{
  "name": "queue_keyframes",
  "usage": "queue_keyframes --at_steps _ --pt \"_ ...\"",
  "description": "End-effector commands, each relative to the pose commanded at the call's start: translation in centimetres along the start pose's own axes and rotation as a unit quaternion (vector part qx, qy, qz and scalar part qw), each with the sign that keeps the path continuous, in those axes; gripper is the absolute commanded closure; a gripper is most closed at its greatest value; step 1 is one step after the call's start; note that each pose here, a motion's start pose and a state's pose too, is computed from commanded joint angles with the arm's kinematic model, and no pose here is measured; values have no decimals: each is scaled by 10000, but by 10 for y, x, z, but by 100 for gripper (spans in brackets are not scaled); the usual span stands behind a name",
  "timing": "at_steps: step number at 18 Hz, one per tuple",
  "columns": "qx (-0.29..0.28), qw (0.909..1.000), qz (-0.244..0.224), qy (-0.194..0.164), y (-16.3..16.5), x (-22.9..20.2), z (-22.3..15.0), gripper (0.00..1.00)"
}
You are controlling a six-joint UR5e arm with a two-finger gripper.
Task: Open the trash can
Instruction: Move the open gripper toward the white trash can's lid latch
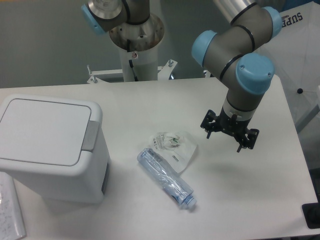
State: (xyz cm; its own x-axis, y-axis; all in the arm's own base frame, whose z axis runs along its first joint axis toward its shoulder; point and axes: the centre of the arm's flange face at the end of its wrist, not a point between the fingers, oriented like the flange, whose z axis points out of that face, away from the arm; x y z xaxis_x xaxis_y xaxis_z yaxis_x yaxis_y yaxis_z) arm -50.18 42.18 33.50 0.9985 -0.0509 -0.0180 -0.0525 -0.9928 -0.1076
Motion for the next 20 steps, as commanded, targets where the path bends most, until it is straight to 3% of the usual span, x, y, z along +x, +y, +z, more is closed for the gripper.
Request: queue_keyframes --at_steps 5,13,18,20 --pt "134 9997 -222 -4 -8 7 -8 0" --pt "759 9923 -978 10 -77 52 -37 0" --pt "1532 9794 -1314 109 -116 86 -62 0" --pt "1867 9681 -1662 181 -129 98 -78 0"
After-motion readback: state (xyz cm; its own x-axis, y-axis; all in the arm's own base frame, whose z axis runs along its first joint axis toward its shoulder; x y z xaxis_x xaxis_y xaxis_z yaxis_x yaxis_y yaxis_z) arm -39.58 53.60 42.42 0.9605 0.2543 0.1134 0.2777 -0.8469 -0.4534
